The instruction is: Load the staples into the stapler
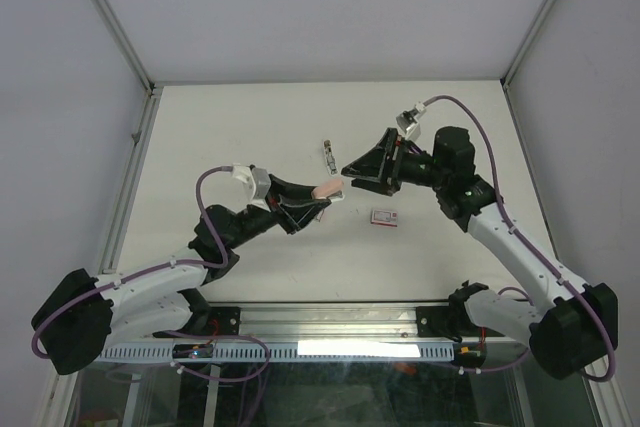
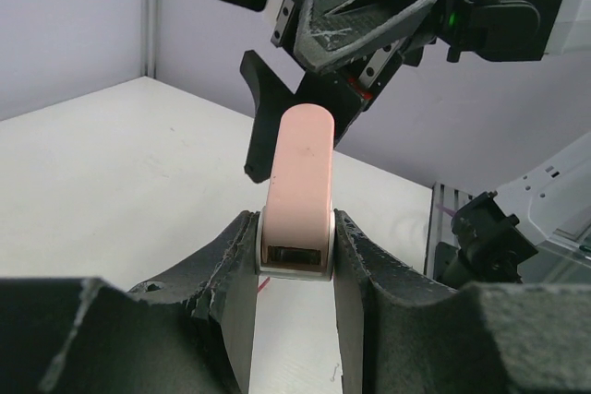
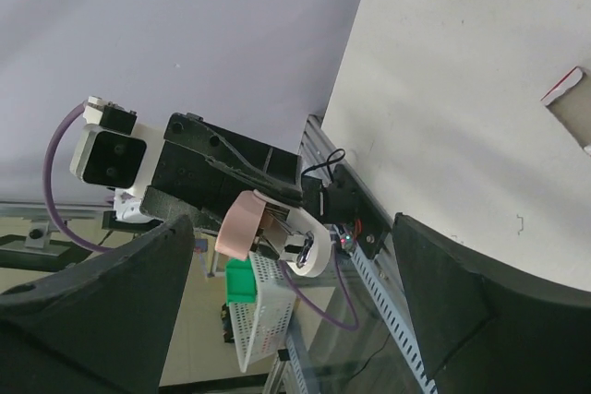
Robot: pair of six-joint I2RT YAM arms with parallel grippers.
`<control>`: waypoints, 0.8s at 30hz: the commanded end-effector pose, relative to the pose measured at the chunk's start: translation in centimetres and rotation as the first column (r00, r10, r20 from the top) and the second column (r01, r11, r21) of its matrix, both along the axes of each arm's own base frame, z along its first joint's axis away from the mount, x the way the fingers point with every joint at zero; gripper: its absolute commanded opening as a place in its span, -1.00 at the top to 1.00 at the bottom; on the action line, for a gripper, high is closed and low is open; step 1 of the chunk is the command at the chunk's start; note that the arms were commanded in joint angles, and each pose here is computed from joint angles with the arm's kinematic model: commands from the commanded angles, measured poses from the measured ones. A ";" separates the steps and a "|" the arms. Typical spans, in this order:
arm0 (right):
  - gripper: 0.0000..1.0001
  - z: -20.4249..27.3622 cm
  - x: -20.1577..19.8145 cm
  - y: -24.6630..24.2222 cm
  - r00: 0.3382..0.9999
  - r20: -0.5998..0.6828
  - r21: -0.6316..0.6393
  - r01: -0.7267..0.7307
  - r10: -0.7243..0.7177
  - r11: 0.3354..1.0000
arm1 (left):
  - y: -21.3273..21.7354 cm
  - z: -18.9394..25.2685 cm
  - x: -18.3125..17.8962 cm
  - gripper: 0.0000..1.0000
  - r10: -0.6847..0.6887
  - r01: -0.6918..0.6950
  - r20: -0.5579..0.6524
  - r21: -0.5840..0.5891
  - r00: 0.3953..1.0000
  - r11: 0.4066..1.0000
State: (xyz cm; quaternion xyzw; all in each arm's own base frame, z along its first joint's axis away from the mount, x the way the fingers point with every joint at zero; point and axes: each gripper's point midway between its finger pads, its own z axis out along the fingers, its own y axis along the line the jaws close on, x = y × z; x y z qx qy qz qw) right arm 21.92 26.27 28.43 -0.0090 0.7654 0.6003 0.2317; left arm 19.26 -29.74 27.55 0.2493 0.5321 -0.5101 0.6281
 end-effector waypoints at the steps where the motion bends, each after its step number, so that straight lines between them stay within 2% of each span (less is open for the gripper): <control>1: -0.83 1.2 -1.3 1.3 0.996 -0.027 0.056 -0.086 0.088 0.995 | 0.3 3.1 -0.5 1.00 0.016 -0.006 0.111 -0.081 0.994 0.997; 8: -0.82 1.6 -2.5 3.4 0.986 -0.035 0.081 -0.159 0.162 0.984 | -0.2 2.9 -0.8 1.00 -0.001 0.009 0.113 -0.069 0.994 0.998; 11: -0.68 1.6 -2.8 3.6 0.985 -0.039 0.083 -0.167 0.170 0.982 | -0.4 2.8 -0.9 1.00 -0.003 0.010 0.115 -0.066 0.993 0.998; 13: -0.40 1.5 -3.0 3.6 0.983 -0.046 0.086 -0.175 0.179 0.981 | -0.3 2.9 -0.8 1.00 0.001 0.008 0.117 -0.069 0.993 0.998; 14: -0.40 1.5 -3.0 3.7 0.983 -0.040 0.089 -0.176 0.180 0.980 | -0.3 2.9 -0.8 1.00 0.004 0.004 0.119 -0.068 0.993 0.998; 16: 0.38 1.6 -3.4 3.7 0.978 -0.053 0.110 -0.195 0.201 0.975 | -0.3 2.8 -0.7 1.00 0.011 -0.003 0.121 -0.067 0.993 0.998; 18: 0.94 1.7 -3.5 3.7 0.977 -0.053 0.117 -0.197 0.204 0.973 | -0.3 2.8 -0.6 1.00 0.014 -0.006 0.124 -0.061 0.992 0.998; 19: 1.00 1.8 -3.5 3.7 0.978 -0.053 0.118 -0.197 0.204 0.973 | -0.3 2.7 -0.6 1.00 0.013 -0.006 0.122 -0.055 0.992 0.998; 24: 1.00 2.0 -3.4 3.7 0.980 -0.042 0.118 -0.190 0.196 0.975 | -0.6 2.2 -0.6 1.00 0.001 0.002 0.119 -0.027 0.993 1.000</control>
